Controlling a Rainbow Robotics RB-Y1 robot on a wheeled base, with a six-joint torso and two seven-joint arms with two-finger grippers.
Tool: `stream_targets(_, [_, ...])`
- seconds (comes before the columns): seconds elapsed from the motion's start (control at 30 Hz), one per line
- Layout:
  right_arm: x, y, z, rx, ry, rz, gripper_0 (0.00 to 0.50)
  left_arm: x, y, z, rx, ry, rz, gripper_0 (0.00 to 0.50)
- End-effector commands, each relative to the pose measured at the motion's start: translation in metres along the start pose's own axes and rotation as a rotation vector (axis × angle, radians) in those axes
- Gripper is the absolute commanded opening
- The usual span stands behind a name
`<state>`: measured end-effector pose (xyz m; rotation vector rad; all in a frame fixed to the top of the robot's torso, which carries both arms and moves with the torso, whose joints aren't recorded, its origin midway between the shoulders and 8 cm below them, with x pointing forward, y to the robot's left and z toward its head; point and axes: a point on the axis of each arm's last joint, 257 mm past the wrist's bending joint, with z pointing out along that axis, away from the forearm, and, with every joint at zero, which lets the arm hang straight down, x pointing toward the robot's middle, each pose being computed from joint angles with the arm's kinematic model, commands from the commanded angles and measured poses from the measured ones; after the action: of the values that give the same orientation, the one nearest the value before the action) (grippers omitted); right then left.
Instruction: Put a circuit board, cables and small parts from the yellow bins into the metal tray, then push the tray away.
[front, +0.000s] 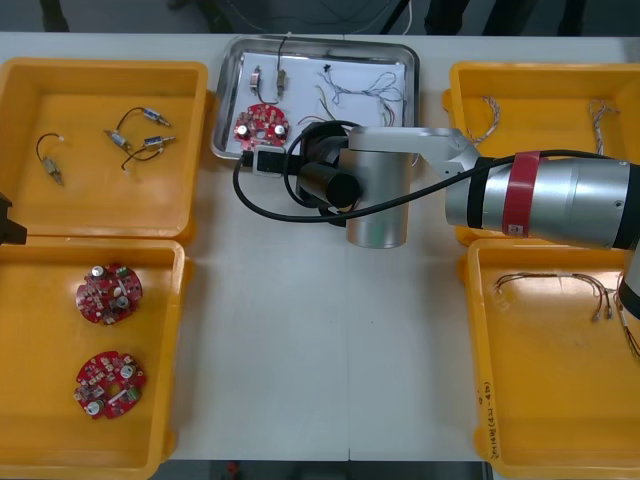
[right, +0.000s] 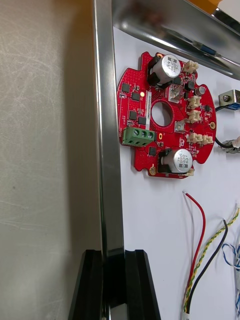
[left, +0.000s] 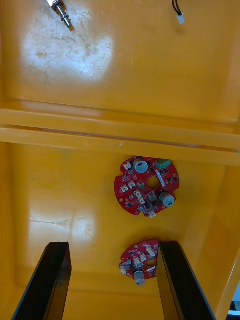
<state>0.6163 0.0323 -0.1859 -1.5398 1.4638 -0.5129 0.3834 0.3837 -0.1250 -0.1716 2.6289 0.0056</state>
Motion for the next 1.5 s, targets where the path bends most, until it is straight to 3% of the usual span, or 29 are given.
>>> stream_targets(0.03, [-0.009,-0.039,-0.007,0.059,-0.018,-0.012,0.197,-0.004,0.016,-0.015,-0.051,-0.026,0.097,0.5])
stream_targets(0.07, [-0.01,-0.039,-0.007,0.059,-0.019,-0.012,0.25,-0.004,0.016,-0.015,-0.051,-0.026,0.097,0.5])
stream_targets(0.13, [-0.012,-0.04,-0.007,0.06,-0.022,-0.014,0.474,-0.004,0.016,-0.015,-0.051,-0.026,0.097,0.5])
stream_targets(0.17, [-0.012,-0.04,-0.007,0.06,-0.022,-0.014,0.5,-0.004,0.016,-0.015,-0.051,-0.026,0.097,0.5])
stream_targets(0.4, [-0.023,-0.042,-0.013,0.058,-0.034,-0.026,0.5,-0.004,0.016,-0.015,-0.051,-0.026,0.097,0.5])
stream_targets(0.7, [-0.049,-0.037,-0.037,-0.022,-0.004,0.084,0.5,-0.004,0.016,-0.015,-0.051,-0.026,0.097,0.5])
stream_targets(0.8, [-0.056,-0.032,-0.055,-0.049,0.033,0.107,0.5,-0.004,0.016,-0.015,-0.051,-0.026,0.097,0.5])
stream_targets(0.97, [-0.06,-0.011,-0.089,-0.138,0.091,0.205,0.5,-0.004,0.016,-0.015,-0.051,-0.026,0.097,0.5])
stream_targets(1.1, [-0.055,-0.005,-0.115,-0.168,0.126,0.27,0.5,-0.004,0.016,-0.015,-0.051,-0.026,0.097,0.5])
stream_targets(1.37, [-0.017,0.01,-0.173,-0.225,0.239,0.415,0.5,-0.004,0.016,-0.015,-0.051,-0.026,0.097,0.5])
stream_targets(1.5, [0.024,0.016,-0.206,-0.247,0.327,0.544,0.5,-0.004,0.016,-0.015,-0.051,-0.026,0.097,0.5])
